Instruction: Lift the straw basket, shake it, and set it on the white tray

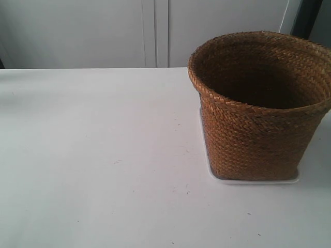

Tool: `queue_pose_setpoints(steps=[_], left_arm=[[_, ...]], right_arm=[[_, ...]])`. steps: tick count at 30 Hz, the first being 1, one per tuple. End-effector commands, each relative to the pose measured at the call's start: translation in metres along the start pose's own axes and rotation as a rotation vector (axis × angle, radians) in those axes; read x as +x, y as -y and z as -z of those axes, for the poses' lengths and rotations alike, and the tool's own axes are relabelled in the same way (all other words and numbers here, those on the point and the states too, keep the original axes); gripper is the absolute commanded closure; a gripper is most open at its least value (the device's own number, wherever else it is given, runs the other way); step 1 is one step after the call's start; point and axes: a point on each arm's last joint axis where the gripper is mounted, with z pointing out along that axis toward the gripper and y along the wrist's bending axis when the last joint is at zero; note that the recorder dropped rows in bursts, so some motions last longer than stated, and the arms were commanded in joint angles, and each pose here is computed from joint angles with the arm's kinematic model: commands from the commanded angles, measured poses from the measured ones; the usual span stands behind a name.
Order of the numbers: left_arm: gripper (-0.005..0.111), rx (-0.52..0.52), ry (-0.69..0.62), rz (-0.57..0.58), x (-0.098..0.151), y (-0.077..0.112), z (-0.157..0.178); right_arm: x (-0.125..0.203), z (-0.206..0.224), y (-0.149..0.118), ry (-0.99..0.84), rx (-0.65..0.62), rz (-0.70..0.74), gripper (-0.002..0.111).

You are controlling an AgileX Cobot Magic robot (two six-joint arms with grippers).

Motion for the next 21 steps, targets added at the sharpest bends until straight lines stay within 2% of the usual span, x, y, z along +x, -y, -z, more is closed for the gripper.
queue_pose_setpoints(steps=[1, 3, 6, 9, 11, 14, 15, 21], left_arm=[[0.037, 0.005, -0.031, 0.01, 0.004, 0.001, 0.0], [0.037, 0.005, -0.031, 0.01, 0.004, 0.001, 0.0], [0.037, 0.005, -0.031, 0.01, 0.004, 0.001, 0.0], [0.037, 0.005, -0.031, 0.01, 0.004, 0.001, 0.0], [0.037, 0.005, -0.031, 0.01, 0.004, 0.001, 0.0], [0.037, 0.005, -0.031, 0.01, 0.004, 0.001, 0.0], [0.037, 0.005, -0.031, 0.01, 0.004, 0.001, 0.0], [0.037, 0.005, -0.031, 0.01, 0.004, 0.001, 0.0]], right_arm=[[-0.003, 0.001, -0.011, 0.076, -0.123, 0.411, 0.003], [-0.003, 0.001, -0.013, 0.09, -0.137, 0.63, 0.003], [-0.003, 0.001, -0.01, 0.1, -0.099, 0.859, 0.003], [-0.009, 0.001, 0.0, 0.108, 0.035, 0.978, 0.003], [-0.018, 0.002, 0.008, 0.162, 0.162, 0.881, 0.003], [-0.026, 0.007, 0.022, 0.226, 0.322, 0.617, 0.003], [-0.027, 0.008, 0.027, 0.221, 0.369, 0.577, 0.003], [-0.012, 0.013, 0.046, -0.008, 0.543, 0.571, 0.003]])
